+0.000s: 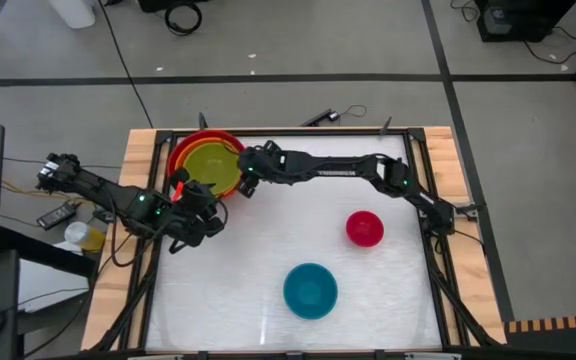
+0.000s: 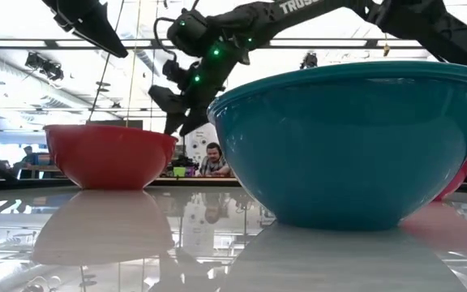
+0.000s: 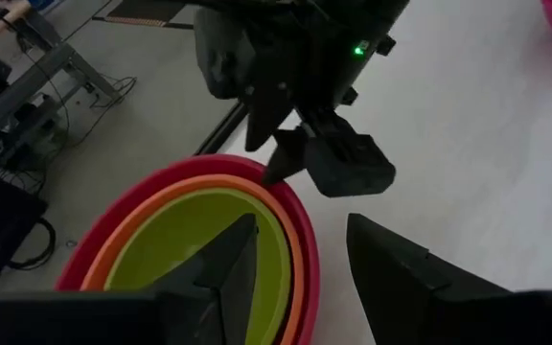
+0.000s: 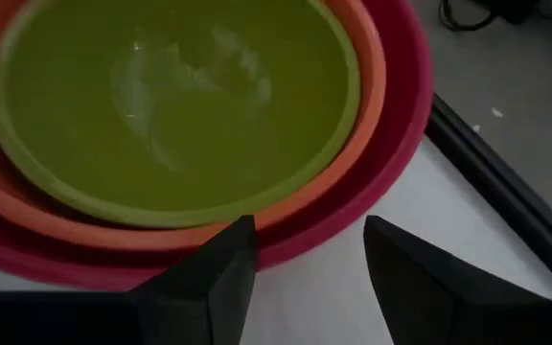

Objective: Nest bowls inside each other
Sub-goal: Stack the green bowl into the orange bowl, then stack the blue bowl into the green bowl

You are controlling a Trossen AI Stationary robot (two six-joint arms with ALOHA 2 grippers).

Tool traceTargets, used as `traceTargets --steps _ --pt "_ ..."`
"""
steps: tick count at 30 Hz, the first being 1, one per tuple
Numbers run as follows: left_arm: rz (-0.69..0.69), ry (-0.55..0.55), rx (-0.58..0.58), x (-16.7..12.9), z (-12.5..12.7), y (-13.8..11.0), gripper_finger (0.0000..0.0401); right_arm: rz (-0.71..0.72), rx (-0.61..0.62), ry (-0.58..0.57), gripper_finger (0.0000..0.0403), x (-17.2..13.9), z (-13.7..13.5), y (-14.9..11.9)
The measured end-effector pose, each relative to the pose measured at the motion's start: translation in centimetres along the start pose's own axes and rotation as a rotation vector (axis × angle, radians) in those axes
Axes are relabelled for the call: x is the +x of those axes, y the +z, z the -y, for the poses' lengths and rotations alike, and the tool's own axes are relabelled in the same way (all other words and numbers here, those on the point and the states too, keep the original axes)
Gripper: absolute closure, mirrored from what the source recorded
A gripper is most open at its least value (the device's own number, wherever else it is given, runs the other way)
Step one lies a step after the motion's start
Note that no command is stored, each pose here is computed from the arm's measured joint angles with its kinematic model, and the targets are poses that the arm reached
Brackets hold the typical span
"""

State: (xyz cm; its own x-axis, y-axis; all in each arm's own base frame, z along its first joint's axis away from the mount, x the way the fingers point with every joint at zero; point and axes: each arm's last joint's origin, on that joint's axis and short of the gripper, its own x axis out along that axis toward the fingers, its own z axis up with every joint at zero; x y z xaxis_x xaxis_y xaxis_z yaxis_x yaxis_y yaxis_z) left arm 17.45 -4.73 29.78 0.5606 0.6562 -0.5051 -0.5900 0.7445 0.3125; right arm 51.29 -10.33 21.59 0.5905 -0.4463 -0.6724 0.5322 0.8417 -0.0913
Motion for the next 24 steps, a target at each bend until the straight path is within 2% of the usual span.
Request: traceTargets --steps 3,6,11,15,20,24 --pt "0.003 0.014 0.022 0.1 -0.1 0.1 0.0235 -0.010 -0.023 -0.025 0.0201 0.2 -0.1 -0.3" --pt "0.001 0.025 0.027 0.2 -0.2 0.1 0.0235 0.026 -0.115 -0.102 0.0201 -1.0 -1.1 0.0" --pt "-0.002 0.027 0.030 0.2 -0.2 0.1 0.0235 0.137 -0.232 -0.148 0.0201 -7.4 -2.3 2.5" --pt "-0.009 0.018 0.028 0.0 -0.2 -0.2 0.0235 0.072 -0.295 -0.128 0.0201 -12.0 -2.9 2.2" --pt "-0.007 0.005 0.003 -0.3 0.0 -0.4 0.0235 -0.017 -0.308 -0.047 0.0203 -18.1 -4.7 0.7" --pt "-0.014 0.008 -0.006 -0.1 0.5 -0.4 0.0235 -0.161 -0.349 0.061 0.0204 -20.4 -6.7 -2.6"
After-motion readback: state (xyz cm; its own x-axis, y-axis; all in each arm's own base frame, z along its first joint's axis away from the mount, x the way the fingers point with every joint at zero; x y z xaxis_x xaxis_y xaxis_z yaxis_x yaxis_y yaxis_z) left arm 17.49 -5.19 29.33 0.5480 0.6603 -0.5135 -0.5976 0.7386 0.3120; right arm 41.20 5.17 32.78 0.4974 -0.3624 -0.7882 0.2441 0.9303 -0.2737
